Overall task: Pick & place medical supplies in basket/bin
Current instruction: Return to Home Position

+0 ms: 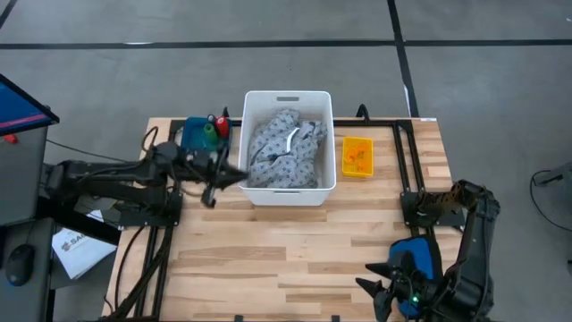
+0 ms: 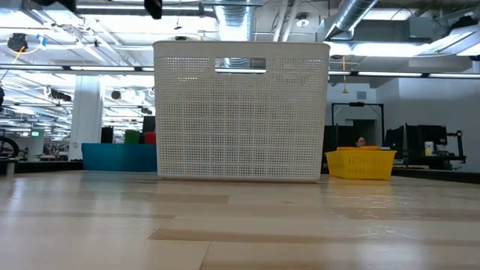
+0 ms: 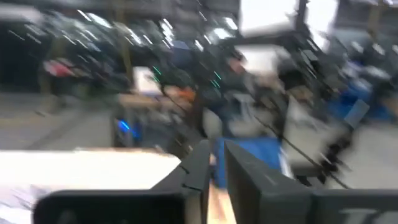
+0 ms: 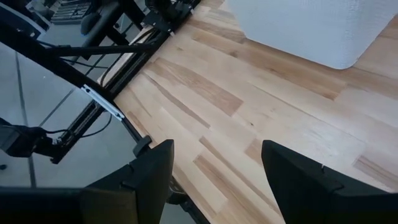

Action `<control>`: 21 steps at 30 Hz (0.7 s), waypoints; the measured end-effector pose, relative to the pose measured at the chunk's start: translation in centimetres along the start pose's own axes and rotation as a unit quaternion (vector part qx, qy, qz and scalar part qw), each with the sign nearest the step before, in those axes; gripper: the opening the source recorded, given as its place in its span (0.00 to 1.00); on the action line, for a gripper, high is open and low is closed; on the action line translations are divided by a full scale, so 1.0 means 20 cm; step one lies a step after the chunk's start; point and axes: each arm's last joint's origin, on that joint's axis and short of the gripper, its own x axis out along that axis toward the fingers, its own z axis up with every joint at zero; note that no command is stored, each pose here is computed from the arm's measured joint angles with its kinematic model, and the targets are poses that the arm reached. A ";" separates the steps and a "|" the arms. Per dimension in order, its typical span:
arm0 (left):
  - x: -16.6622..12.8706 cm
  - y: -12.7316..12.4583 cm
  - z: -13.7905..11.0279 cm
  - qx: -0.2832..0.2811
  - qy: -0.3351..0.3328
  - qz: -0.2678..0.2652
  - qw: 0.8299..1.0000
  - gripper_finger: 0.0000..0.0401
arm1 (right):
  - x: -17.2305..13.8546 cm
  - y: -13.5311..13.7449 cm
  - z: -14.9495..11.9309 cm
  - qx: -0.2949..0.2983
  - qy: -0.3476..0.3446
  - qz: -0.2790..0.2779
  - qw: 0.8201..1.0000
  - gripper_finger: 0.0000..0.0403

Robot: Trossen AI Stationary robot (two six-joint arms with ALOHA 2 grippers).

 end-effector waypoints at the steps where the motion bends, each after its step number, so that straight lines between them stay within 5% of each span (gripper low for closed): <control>1: -0.01 -0.03 -0.01 -0.001 0.017 -0.015 1.000 0.07 | 0.01 0.01 0.00 0.002 0.000 0.001 1.000 0.60; 12: -0.20 -0.15 0.00 0.068 0.066 -0.040 0.995 0.00 | 0.04 0.04 0.02 0.026 0.002 0.009 1.000 0.60; 21: -0.34 -0.13 -0.26 0.026 0.037 -0.046 0.998 0.00 | 0.07 0.08 0.03 0.053 0.004 0.025 0.998 0.59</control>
